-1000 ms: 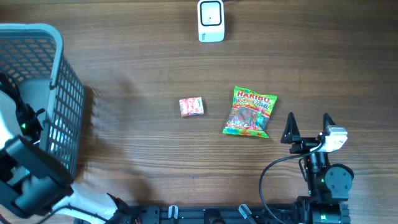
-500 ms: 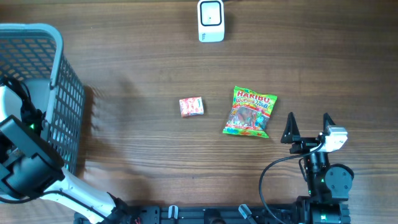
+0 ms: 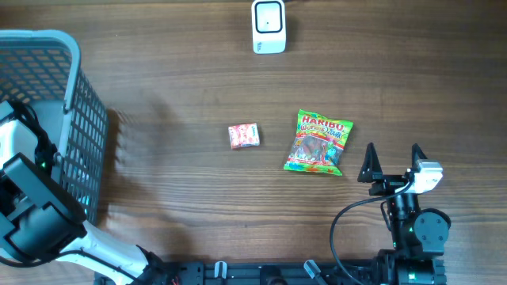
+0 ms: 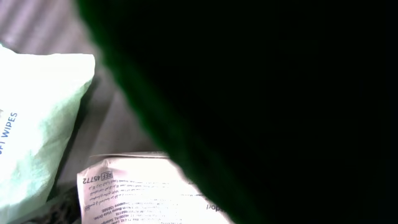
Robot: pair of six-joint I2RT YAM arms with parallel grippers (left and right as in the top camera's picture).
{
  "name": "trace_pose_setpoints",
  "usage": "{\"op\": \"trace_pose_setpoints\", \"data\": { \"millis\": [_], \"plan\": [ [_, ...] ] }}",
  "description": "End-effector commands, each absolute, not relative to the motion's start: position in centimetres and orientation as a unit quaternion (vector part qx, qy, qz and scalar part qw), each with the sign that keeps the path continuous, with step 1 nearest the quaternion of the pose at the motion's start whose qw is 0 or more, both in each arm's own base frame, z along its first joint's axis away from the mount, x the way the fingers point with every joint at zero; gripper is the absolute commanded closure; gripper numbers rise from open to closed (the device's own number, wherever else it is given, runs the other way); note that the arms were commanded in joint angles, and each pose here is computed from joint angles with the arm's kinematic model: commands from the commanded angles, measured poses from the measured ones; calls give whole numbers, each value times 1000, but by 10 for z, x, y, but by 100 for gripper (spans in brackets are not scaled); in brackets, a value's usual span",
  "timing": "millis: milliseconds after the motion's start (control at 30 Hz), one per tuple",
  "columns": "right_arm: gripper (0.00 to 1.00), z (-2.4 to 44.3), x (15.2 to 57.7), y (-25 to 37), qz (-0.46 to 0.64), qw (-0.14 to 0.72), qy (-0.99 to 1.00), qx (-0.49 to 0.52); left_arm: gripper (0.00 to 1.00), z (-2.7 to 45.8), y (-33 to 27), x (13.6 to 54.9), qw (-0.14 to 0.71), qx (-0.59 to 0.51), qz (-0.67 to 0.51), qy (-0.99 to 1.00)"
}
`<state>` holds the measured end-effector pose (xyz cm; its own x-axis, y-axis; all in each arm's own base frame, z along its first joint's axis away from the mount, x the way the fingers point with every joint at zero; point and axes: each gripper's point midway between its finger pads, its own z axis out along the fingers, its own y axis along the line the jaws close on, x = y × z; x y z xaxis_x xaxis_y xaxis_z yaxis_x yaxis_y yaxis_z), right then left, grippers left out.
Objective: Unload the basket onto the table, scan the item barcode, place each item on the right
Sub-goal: 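Reach the left gripper into the basket and grasp the white Hansaplast box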
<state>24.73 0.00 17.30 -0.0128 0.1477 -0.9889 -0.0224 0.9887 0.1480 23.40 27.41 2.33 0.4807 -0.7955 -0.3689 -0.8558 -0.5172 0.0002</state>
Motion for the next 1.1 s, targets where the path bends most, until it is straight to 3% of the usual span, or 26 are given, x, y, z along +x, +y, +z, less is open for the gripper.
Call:
{"op": "trace_pose_setpoints", "data": {
  "millis": [0,367,633,833,933,1067],
  "plan": [
    [0,175,247,2,61,704,707,36,31,-21,239,207,-12,-837,164,523],
    [0,175,247,2,61,704,707,36,33,70,248,217,100,-841,126,517],
    [0,175,247,2,61,704,707,36,32,209,231,217,303,-812,22,499],
    [0,175,247,2,61,704,707,36,29,337,194,185,514,-736,-74,433],
    [0,175,247,2,61,704,707,36,29,378,169,166,581,-693,-115,411],
    [0,175,247,2,61,704,707,36,28,390,138,177,583,-651,-190,447]
  ]
}}
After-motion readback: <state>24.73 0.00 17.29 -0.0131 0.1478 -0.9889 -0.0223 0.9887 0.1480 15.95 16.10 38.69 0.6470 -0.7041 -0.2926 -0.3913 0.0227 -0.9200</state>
